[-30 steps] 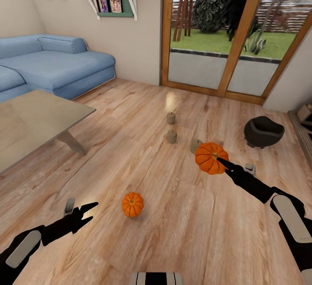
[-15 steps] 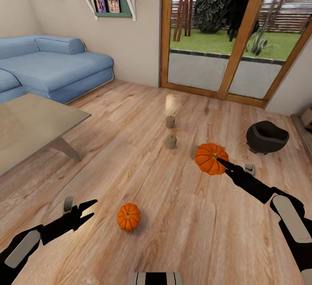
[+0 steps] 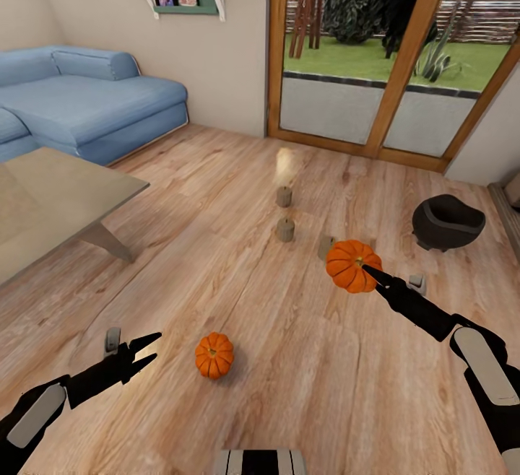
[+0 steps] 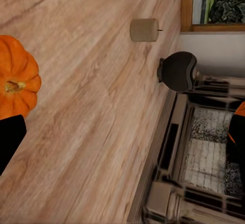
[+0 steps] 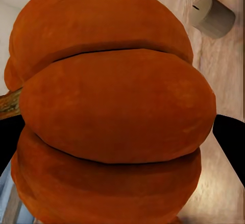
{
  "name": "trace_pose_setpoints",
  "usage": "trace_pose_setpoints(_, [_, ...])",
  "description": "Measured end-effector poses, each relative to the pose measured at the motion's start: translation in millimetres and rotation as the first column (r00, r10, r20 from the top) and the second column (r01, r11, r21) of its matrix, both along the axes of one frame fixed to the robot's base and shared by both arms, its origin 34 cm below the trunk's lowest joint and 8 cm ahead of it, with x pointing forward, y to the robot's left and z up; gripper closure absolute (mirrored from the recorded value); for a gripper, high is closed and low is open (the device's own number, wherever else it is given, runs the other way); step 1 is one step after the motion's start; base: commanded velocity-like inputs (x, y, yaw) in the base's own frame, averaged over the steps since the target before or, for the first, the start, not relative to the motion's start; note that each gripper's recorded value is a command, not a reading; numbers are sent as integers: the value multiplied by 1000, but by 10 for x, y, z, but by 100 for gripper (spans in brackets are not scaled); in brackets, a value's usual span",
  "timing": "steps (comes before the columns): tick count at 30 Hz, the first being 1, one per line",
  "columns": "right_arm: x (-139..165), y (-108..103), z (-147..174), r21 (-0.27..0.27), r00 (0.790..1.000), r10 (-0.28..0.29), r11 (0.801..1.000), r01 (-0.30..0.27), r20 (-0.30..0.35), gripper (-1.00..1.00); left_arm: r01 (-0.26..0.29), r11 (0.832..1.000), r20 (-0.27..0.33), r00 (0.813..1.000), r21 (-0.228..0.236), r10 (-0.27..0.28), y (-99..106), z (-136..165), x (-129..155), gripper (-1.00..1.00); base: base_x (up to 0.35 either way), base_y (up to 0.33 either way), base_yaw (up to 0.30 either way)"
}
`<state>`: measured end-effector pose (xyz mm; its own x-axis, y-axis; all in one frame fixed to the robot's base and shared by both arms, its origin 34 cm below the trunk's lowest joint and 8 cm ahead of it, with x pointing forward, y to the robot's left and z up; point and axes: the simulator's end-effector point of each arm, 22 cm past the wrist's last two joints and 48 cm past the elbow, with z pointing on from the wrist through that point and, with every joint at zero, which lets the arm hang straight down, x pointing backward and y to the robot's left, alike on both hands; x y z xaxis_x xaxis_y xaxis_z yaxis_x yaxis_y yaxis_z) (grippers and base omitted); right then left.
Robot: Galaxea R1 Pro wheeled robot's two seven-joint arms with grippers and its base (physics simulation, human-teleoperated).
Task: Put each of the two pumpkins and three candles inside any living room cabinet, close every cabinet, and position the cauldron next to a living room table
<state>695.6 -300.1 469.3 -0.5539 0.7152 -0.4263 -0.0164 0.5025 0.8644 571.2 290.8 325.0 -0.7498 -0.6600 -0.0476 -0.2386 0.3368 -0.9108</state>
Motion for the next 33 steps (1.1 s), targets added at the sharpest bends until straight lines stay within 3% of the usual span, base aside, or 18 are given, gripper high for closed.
trace_pose_setpoints(5, [-3, 6, -120, 0, 1000, 0, 1000, 0, -16, 100, 0, 1000, -19, 1000, -2, 0, 2, -98, -35, -100, 0, 0, 0])
trace_pose_setpoints(11, [1, 28, -209, 2, 1000, 6, 1000, -6, -25, 100, 8, 999, 7, 1000, -53, -7, -43, -73, -46, -100, 0, 0, 0])
trace_pose_setpoints(29, [-62, 92, -600, 42, 998, 31, 999, -29, -62, 100, 7, 999, -58, 998, -50, -9, 36, -407, -186, -100, 0, 0, 0])
trace_pose_setpoints(33, [-75, 93, -697, 43, 997, 32, 999, -28, -76, 100, 7, 997, -54, 998, -70, -10, 16, -429, -201, -100, 0, 0, 0])
